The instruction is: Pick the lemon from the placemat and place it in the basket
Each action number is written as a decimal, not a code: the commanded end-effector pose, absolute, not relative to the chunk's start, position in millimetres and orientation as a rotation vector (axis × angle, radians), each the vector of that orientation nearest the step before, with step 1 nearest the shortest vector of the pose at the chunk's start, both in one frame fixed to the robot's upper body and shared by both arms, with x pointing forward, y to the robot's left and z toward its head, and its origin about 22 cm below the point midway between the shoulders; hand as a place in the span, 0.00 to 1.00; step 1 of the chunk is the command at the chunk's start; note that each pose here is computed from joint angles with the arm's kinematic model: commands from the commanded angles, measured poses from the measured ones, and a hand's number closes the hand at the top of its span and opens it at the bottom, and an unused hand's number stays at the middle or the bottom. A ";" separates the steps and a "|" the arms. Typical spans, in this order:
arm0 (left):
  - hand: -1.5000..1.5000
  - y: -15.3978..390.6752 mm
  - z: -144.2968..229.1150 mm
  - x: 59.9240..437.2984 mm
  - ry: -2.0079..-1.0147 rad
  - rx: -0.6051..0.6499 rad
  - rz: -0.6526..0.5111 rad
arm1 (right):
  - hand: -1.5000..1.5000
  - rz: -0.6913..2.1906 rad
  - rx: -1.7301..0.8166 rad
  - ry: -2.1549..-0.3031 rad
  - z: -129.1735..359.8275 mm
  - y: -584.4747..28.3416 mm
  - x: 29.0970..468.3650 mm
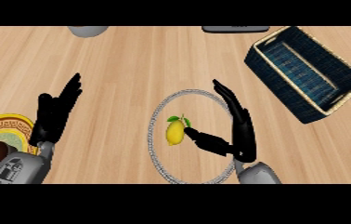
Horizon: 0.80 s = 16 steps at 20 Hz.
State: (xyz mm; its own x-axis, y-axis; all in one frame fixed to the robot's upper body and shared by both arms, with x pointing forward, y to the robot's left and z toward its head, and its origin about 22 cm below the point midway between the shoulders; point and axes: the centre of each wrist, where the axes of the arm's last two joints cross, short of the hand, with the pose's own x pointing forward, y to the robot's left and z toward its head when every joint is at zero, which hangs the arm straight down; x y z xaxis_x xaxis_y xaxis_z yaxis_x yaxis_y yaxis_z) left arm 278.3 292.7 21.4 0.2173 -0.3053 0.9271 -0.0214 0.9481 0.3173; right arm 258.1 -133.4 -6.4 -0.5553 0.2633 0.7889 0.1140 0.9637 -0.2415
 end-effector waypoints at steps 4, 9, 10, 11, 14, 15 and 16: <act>0.50 299.3 25.7 280.8 -1.330 0.318 -0.179 | 0.00 0.663 -0.615 -1.828 -30.7 -188.8 235.4; 0.50 302.3 30.6 285.7 -1.334 0.319 -0.180 | 0.00 0.963 -0.489 -1.560 -10.3 -185.6 223.3; 0.50 285.6 16.2 279.0 -1.326 0.297 -0.193 | 0.00 0.985 -0.466 -1.549 2.0 -174.2 221.1; 0.50 292.9 21.0 282.2 -1.318 0.311 -0.186 | 0.00 1.008 -0.439 -1.536 14.3 -166.9 217.7; 0.50 287.1 18.5 281.7 -1.332 0.295 -0.178 | 0.00 1.044 -0.426 -1.493 60.4 -146.9 207.6; 0.50 291.4 15.1 278.5 -1.326 0.288 -0.192 | 0.00 1.034 -0.435 -1.471 77.1 -148.5 203.3; 0.50 296.3 23.4 281.0 -1.332 0.304 -0.200 | 0.00 1.016 -0.451 -1.460 90.5 -142.9 196.0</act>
State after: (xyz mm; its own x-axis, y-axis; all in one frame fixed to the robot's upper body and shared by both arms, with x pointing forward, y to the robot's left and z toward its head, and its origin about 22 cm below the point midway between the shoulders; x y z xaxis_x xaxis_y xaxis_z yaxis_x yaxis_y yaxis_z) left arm 281.5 292.9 21.8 0.2330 -0.3037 0.9238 -0.0359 0.9466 0.3203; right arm 214.7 -155.1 46.5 -0.2244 0.7424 0.6313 -0.2547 0.5806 -0.7733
